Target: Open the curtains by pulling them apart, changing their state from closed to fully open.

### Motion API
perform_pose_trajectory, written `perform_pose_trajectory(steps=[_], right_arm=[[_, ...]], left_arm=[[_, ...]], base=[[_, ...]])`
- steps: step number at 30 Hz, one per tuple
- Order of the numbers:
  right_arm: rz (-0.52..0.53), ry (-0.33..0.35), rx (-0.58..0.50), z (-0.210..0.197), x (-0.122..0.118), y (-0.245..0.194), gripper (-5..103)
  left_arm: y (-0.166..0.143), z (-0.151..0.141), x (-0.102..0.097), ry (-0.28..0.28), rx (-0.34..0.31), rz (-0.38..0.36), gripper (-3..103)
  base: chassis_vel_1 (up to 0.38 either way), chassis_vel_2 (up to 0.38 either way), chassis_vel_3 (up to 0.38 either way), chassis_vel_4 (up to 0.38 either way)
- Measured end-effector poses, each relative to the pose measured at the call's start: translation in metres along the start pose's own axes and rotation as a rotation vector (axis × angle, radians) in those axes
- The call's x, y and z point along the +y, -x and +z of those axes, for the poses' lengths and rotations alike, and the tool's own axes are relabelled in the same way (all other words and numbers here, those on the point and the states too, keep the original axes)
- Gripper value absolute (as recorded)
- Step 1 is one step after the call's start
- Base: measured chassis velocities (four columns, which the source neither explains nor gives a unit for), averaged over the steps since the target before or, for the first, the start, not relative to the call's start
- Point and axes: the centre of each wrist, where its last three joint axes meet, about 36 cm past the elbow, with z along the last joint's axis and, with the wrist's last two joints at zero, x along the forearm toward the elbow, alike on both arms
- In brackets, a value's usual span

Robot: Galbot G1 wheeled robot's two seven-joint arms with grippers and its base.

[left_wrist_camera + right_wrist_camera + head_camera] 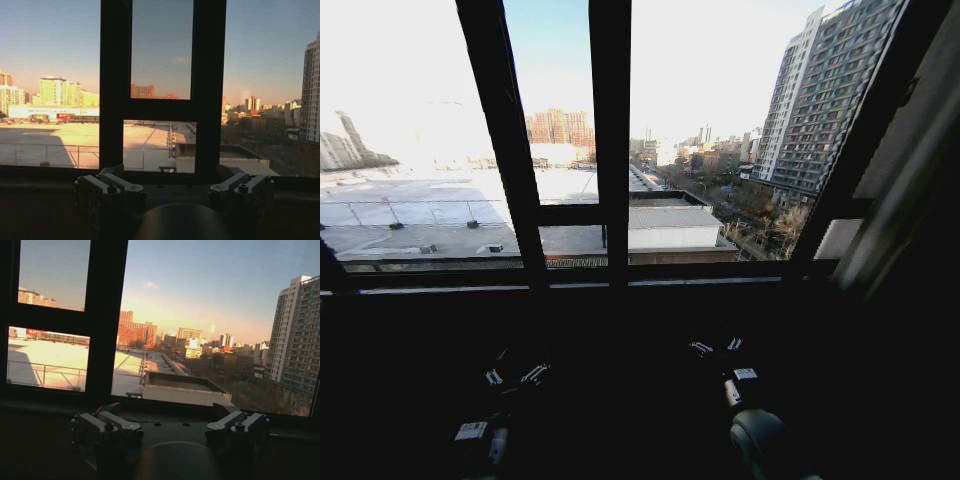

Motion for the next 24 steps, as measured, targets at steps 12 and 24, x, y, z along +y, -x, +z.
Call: perform_pose_trajectory(steps=[12,24], right_arm=[[0.019,-0.002,0.013,0.004,-0.005,0.006,100],[0.151,0.049,0.045,-0.041,-0.063,0.007,100]], left_arm=[[0.005,0.004,0.006,-0.024,0.002,-0.016,100],[0.016,-0.004,0.062,-0.025,0.012,-0.02,100]], base=[[0.002,0.041,0.0,-0.038],[0.0,0.0,0.0,0.0]])
